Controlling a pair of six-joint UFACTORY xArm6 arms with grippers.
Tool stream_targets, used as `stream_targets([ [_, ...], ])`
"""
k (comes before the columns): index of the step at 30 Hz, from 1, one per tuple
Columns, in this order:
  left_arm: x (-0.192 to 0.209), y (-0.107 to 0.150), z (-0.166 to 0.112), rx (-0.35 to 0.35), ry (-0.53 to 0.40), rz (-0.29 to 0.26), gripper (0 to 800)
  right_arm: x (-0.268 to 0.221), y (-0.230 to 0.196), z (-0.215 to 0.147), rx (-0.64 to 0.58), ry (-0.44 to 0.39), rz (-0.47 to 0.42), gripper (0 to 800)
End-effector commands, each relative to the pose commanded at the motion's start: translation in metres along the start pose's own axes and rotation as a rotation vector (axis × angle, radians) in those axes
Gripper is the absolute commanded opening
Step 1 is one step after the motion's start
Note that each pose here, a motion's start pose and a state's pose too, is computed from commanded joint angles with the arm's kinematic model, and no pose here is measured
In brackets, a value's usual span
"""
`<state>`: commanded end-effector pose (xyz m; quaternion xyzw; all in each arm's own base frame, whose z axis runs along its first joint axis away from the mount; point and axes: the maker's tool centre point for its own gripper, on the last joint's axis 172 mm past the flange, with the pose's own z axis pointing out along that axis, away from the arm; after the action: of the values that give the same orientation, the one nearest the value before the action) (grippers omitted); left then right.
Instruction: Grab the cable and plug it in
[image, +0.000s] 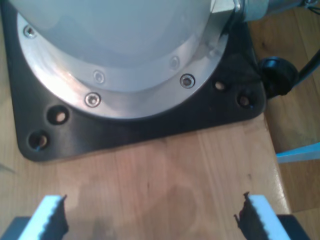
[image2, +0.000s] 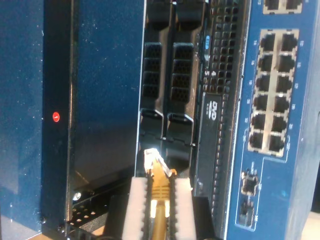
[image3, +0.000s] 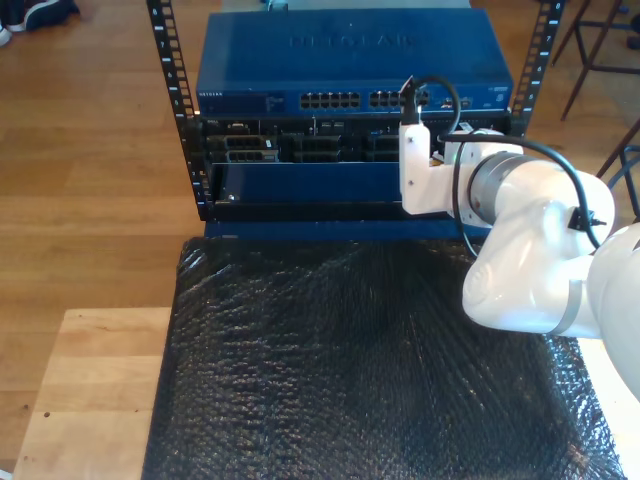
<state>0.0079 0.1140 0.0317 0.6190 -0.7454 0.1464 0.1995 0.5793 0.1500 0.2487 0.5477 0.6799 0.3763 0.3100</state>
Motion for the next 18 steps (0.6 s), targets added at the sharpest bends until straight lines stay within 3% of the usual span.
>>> stream_targets([
  [18,0.0,0.0,0.0,0.0,0.0,0.0,800,-0.002,0.03,0.01,-0.116,-0.026,-0.016,0],
])
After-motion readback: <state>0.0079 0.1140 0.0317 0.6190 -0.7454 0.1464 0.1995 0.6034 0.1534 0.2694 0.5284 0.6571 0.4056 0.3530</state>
